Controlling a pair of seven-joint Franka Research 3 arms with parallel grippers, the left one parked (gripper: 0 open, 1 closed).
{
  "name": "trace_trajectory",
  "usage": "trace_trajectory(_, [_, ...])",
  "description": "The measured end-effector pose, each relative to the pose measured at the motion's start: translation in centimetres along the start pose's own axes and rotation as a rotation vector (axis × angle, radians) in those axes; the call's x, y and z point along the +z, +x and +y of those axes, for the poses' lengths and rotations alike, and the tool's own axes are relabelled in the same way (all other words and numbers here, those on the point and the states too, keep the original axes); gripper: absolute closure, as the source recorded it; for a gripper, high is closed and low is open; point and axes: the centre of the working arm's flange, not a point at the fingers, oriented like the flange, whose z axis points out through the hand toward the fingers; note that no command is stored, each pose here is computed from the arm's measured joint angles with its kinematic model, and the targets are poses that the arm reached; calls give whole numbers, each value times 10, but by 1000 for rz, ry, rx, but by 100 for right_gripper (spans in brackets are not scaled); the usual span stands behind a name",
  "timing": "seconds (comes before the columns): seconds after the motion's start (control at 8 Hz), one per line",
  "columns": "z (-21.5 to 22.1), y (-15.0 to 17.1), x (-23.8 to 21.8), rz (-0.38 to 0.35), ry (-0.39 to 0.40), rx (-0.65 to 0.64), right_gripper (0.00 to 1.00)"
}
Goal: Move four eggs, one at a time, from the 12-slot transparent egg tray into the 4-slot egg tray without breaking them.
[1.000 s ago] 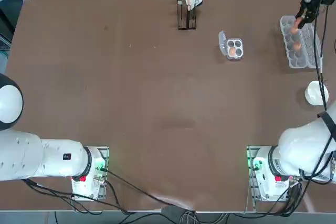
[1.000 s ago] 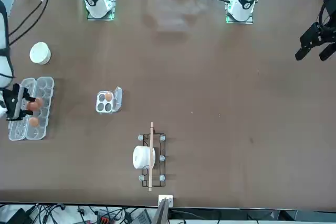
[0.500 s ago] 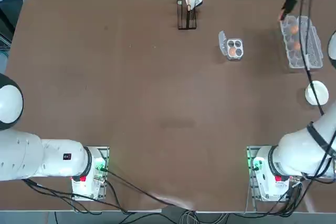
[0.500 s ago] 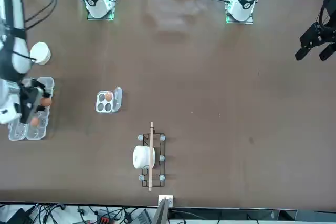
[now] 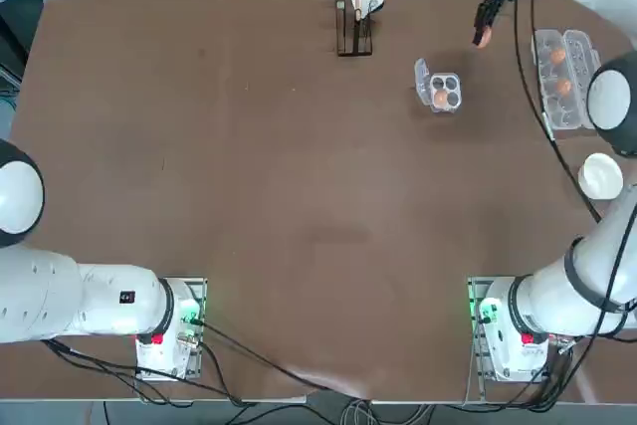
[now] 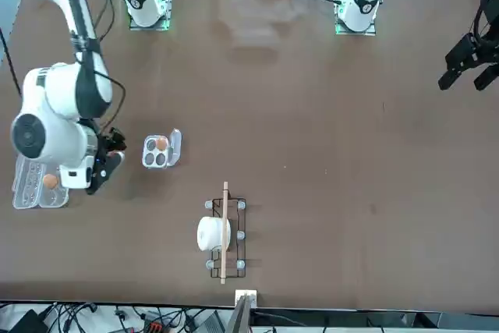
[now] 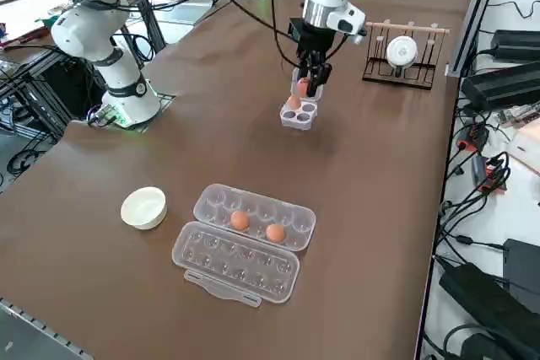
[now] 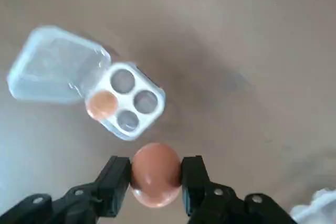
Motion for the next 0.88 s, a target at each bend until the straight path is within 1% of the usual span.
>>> trace_trajectory(0.25, [-30, 19, 16, 16, -18, 115, 43])
trace_trajectory(0.5, [-43, 25, 45, 64, -40, 144, 43])
trace_trajectory(0.62, [-46, 25, 60, 76, -45, 155, 43])
trace_trajectory(0.88, [-60, 29, 72, 84, -48, 189, 43])
